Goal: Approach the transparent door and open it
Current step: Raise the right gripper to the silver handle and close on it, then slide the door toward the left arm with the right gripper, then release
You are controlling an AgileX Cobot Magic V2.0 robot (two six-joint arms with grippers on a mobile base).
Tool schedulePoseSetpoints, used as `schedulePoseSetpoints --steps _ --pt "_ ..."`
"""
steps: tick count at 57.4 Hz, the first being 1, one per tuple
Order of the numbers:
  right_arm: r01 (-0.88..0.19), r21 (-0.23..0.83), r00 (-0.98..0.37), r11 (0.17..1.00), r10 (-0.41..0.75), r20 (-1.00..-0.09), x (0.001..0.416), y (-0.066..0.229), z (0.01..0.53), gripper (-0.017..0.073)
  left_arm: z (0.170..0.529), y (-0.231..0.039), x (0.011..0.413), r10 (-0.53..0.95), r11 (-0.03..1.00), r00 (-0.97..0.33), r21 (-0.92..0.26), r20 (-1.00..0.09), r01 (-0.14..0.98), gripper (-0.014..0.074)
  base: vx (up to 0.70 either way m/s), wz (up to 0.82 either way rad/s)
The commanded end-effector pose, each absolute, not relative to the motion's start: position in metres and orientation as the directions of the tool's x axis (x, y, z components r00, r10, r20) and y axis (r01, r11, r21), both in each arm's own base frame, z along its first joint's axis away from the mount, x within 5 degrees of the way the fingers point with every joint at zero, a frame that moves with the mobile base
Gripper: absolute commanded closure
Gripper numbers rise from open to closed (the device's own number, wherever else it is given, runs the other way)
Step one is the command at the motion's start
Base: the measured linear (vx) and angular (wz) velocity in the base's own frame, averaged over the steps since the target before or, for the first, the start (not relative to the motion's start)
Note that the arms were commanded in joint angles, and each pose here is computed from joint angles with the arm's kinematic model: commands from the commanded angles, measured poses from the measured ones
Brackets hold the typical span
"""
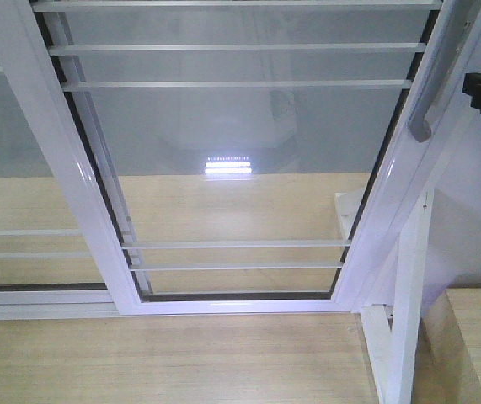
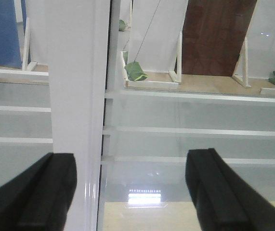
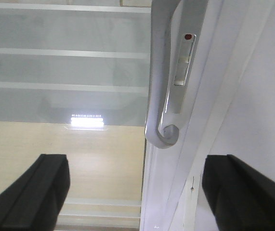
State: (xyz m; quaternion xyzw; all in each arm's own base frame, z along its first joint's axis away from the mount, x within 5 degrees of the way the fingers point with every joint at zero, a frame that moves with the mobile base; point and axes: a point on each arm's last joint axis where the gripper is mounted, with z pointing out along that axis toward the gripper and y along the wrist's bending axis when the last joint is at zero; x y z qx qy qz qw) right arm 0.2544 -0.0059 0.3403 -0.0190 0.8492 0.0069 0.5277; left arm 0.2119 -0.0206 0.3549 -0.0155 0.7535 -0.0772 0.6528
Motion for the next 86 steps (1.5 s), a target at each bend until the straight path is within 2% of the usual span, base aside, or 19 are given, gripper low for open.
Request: schedulePoseSetpoints --steps 1,22,36,53,65,72,86 --pt "0.011 -0.029 -0.292 1.0 -0.024 -0.956 0.272 -0.012 0.356 -0.0024 0.378 -0.021 0.21 -0.138 0.985 -0.022 -0.14 -0.99 0.097 0.0003 0.0 0.0" --pt "0.123 -0.088 -0.137 0.988 -0.071 -0.988 0.344 -0.027 0.31 0.0035 0.379 -0.021 0.21 -0.139 0.985 -0.012 -0.14 -0.99 0.099 0.0003 0.0 0.0" --pt "0.081 -0.096 -0.154 0.992 -0.083 -0.985 0.381 -0.025 0.292 0.0084 0.38 -0.021 0.21 -0.142 0.985 0.004 -0.141 -0.99 0.101 0.0003 0.0 0.0" --pt "0.008 -0.039 -0.047 0.999 -0.039 -0.998 0.401 -0.018 0.301 0.0118 0.38 -0.021 0.21 -0.142 0.985 0.006 -0.141 -0.99 0.101 0.0003 0.0 0.0" --pt "-0.004 -0.014 -0.003 1.0 -0.014 -1.0 0.409 -0.018 0.301 0.015 0.38 -0.021 0.21 -0.142 0.985 0.006 -0.141 -0.99 0.101 0.0003 0.0 0.0" --pt "-0.005 -0.014 -0.003 1.0 -0.014 -1.0 0.41 -0.018 0.299 0.0216 0.38 -0.021 0.21 -0.142 0.985 0.006 -0.141 -0.99 0.101 0.0003 0.0 0.0" --pt "-0.011 0.057 -0.024 0.998 0.056 -0.998 0.409 -0.014 0.3 0.0482 0.38 -0.021 0.21 -0.142 0.985 0.006 -0.141 -0.99 0.101 0.0003 0.0 0.0"
